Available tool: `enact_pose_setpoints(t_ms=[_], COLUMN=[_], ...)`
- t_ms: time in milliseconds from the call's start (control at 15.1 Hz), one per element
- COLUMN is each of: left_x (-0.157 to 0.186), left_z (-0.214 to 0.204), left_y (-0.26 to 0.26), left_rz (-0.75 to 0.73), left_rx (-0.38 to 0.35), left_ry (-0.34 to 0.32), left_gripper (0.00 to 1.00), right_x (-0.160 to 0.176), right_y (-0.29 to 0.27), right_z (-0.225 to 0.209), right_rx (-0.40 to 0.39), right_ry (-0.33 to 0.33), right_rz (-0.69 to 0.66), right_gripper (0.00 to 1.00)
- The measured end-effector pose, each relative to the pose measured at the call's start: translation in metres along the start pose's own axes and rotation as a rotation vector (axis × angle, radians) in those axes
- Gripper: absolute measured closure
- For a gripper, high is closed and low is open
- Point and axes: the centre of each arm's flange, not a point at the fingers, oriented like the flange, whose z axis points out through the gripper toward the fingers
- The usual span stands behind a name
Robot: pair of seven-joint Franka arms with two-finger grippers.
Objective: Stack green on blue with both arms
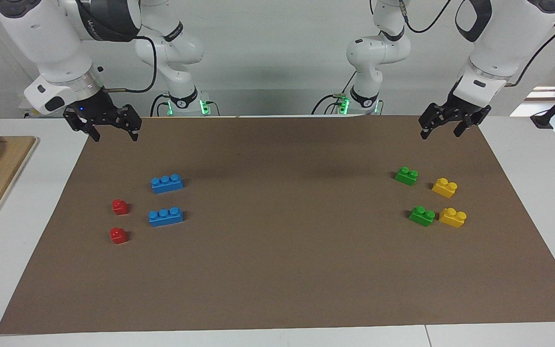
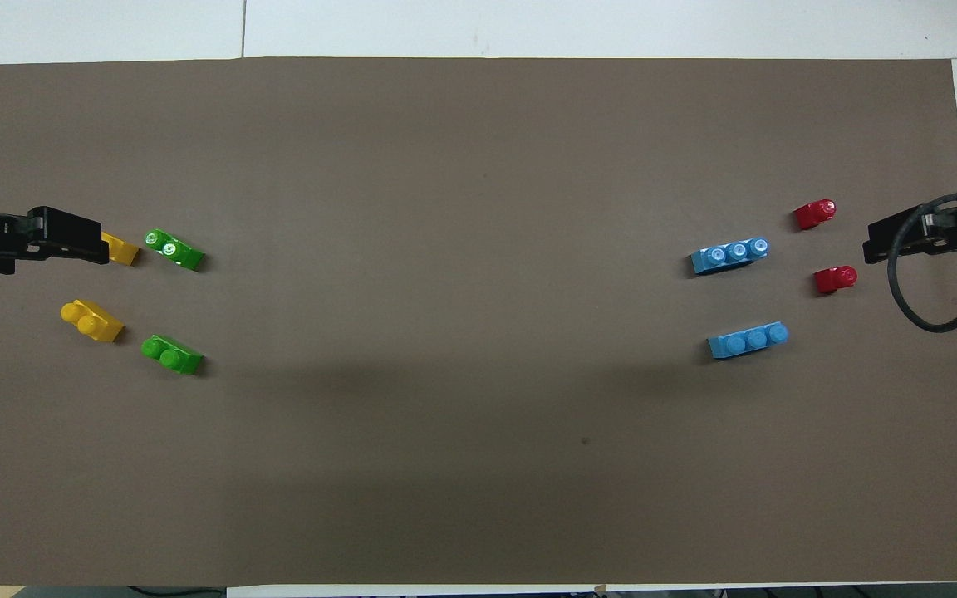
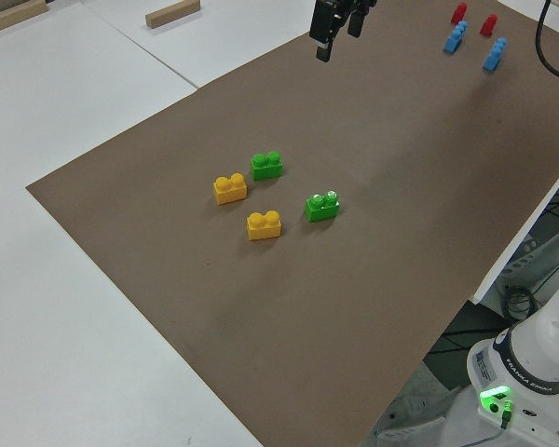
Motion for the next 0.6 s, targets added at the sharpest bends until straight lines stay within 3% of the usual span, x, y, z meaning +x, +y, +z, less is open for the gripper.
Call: enact_pose_setpoints(t_ms=[199, 597], left_x=[0.000, 0.000], left_z=[0.000, 0.007], left_y=[0.000, 0.000], left_rz=[0.000, -0.001], left_rx=[0.000, 0.001], left_ry=[0.000, -0.012], left_gripper=[0.00, 0.00], right_x=[0.000, 0.007], right_y=[0.001, 0.018], right_z=[0.000, -0.008], right_rx=[0.000, 0.004], right_ry=[0.003, 0.075], right_rz=[0.001, 0.025], right_gripper=[0.00, 0.00])
